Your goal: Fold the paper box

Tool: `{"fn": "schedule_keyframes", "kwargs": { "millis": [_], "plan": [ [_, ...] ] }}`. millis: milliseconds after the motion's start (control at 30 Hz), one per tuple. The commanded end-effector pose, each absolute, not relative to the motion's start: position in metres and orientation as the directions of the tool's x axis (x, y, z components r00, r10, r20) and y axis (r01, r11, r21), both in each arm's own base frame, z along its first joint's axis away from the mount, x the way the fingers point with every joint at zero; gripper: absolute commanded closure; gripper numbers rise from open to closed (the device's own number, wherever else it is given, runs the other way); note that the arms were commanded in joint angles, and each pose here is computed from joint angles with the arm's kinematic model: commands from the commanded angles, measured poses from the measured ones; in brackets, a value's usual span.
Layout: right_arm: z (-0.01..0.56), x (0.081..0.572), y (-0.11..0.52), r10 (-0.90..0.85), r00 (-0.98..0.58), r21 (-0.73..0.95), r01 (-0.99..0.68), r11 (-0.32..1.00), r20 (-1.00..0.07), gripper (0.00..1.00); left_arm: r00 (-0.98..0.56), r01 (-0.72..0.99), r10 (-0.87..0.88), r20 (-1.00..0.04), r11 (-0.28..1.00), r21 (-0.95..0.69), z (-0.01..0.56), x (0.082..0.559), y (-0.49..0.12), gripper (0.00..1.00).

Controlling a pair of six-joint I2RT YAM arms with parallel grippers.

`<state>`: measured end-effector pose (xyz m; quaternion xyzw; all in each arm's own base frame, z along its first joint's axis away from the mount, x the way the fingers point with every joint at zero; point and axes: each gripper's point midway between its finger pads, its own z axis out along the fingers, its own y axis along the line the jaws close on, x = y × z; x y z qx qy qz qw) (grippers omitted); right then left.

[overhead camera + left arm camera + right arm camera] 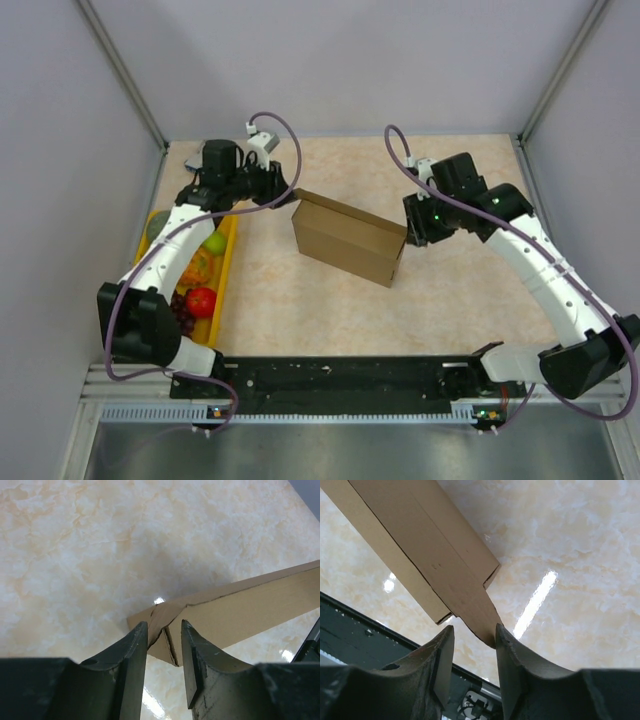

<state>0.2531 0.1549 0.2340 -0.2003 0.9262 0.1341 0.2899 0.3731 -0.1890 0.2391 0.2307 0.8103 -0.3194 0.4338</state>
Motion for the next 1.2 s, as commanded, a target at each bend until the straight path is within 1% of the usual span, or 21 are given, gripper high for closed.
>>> {"fn": "schedule_keyframes", "kwargs": {
  "millis": [0,67,133,200,267,367,467,600,667,700,767,933,1033,1067,1100,1167],
  "plan": [
    [0.236,0.258,0.148,-0.291,-0.733,0.1,-0.439,0.893,-0.614,0.6,-0.443,0.705,0.103,-0.891,0.654,-0.275,0.27,0.384,-0.203,0.62],
    [0.235,0.258,0.147,-0.287,-0.737,0.099,-0.431,0.897,-0.612,0.6,-0.43,0.717,0.134,-0.893,0.652,-0.248,0.268,0.385,-0.206,0.64],
    [0.235,0.258,0.145,-0.284,-0.738,0.093,-0.424,0.901,-0.612,0.6,-0.431,0.718,0.16,-0.888,0.657,-0.23,0.264,0.384,-0.209,0.69],
    [0.233,0.257,0.145,-0.286,-0.74,0.091,-0.423,0.901,-0.609,0.6,-0.44,0.719,0.181,-0.88,0.659,-0.224,0.258,0.38,-0.21,0.7],
    [0.231,0.257,0.142,-0.294,-0.739,0.076,-0.422,0.904,-0.607,0.6,-0.438,0.709,0.199,-0.877,0.676,-0.201,0.255,0.38,-0.206,0.69],
    [0.228,0.259,0.14,-0.303,-0.74,0.062,-0.421,0.905,-0.6,0.6,-0.437,0.697,0.23,-0.87,0.698,-0.165,0.246,0.379,-0.199,0.62],
    [0.227,0.259,0.142,-0.307,-0.742,0.066,-0.426,0.902,-0.596,0.6,-0.439,0.695,0.244,-0.865,0.702,-0.155,0.245,0.379,-0.196,0.59],
    [0.226,0.26,0.141,-0.305,-0.743,0.067,-0.424,0.903,-0.595,0.62,-0.448,0.692,0.252,-0.858,0.705,-0.155,0.243,0.381,-0.195,0.59],
    [0.227,0.259,0.142,-0.305,-0.74,0.067,-0.426,0.902,-0.6,0.64,-0.443,0.692,0.25,-0.861,0.705,-0.152,0.244,0.382,-0.196,0.64],
    [0.227,0.259,0.141,-0.306,-0.74,0.065,-0.426,0.902,-0.599,0.64,-0.445,0.692,0.248,-0.86,0.705,-0.155,0.244,0.383,-0.196,0.68],
    [0.225,0.258,0.141,-0.306,-0.742,0.065,-0.424,0.903,-0.597,0.65,-0.45,0.693,0.245,-0.859,0.703,-0.163,0.243,0.383,-0.198,0.69],
    [0.219,0.258,0.135,-0.313,-0.75,0.038,-0.41,0.911,-0.583,0.71,-0.485,0.678,0.232,-0.843,0.71,-0.194,0.24,0.383,-0.199,0.83],
    [0.217,0.257,0.134,-0.312,-0.752,0.04,-0.41,0.911,-0.581,0.75,-0.51,0.661,0.208,-0.834,0.715,-0.226,0.244,0.381,-0.2,0.88],
    [0.217,0.256,0.134,-0.308,-0.754,0.042,-0.406,0.913,-0.581,0.77,-0.522,0.655,0.195,-0.83,0.715,-0.244,0.245,0.38,-0.201,0.89],
    [0.217,0.257,0.134,-0.304,-0.755,0.044,-0.402,0.915,-0.582,0.84,-0.528,0.653,0.186,-0.828,0.713,-0.256,0.247,0.379,-0.203,0.9],
    [0.22,0.258,0.139,-0.276,-0.76,0.071,-0.389,0.919,-0.588,0.9,-0.544,0.654,0.167,-0.822,0.699,-0.291,0.249,0.373,-0.207,0.93]
  ]
}}
